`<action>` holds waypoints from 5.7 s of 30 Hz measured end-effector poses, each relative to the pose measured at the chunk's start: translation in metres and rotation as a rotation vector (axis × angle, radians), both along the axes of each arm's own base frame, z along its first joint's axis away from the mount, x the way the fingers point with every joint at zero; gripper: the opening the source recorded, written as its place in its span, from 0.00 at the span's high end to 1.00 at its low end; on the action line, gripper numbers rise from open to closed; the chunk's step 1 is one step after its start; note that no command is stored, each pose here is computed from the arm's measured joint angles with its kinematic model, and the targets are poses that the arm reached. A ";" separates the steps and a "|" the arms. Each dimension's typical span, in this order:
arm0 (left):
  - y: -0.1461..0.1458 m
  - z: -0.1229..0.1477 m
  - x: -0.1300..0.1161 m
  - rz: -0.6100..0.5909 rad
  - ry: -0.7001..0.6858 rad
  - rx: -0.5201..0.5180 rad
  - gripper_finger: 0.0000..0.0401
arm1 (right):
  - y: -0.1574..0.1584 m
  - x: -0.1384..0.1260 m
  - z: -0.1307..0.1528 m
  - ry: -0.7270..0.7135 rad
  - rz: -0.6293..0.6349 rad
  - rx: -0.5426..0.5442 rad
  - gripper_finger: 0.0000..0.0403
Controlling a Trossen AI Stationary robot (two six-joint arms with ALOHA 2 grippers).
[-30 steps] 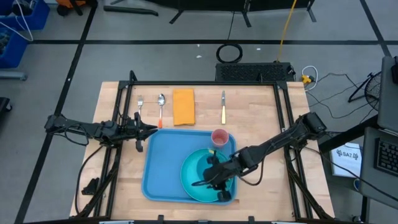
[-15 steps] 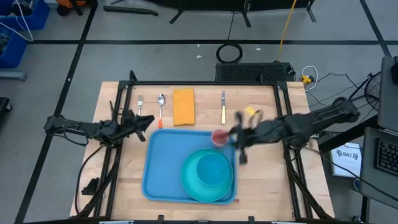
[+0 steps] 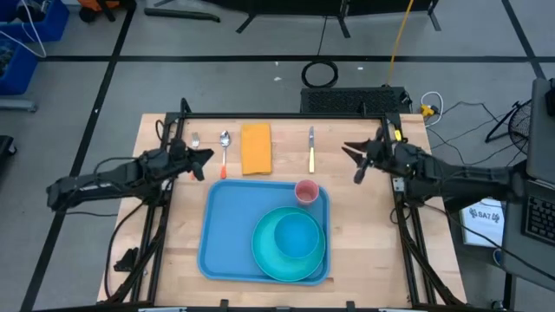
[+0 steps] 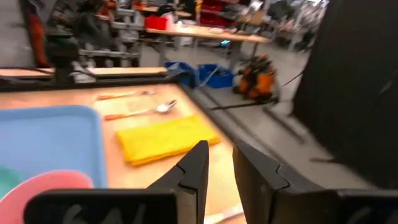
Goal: Set up tray
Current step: Put the yellow napkin on the blue serving tray to the left of the light blue plate
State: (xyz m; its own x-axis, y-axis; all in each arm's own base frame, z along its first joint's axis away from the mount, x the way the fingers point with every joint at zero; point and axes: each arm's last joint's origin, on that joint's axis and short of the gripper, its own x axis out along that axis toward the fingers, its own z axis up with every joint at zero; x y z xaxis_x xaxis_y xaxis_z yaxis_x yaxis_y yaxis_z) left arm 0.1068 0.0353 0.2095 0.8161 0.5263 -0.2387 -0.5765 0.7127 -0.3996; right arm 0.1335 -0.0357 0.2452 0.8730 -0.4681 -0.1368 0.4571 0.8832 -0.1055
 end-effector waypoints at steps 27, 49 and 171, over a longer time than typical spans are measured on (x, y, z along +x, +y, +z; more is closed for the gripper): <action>0.026 -0.008 0.024 -0.039 0.100 0.056 0.83 | -0.022 -0.027 -0.072 -0.235 -0.082 0.077 0.84; 0.118 -0.030 0.025 0.049 0.120 -0.303 0.80 | -0.023 -0.027 -0.072 -0.280 -0.100 0.136 0.84; 0.062 0.091 0.127 -0.288 0.437 0.042 1.00 | -0.022 -0.027 -0.069 -0.305 -0.095 0.129 0.84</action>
State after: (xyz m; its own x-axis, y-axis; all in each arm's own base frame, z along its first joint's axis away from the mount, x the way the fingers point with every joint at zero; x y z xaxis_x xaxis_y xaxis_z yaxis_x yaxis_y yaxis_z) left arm 0.2336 0.0972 0.3003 0.7583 0.3119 -0.5725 -0.4617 0.8769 -0.1337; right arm 0.1064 -0.0582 0.1762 0.8364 -0.5447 0.0604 0.5308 0.8326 0.1582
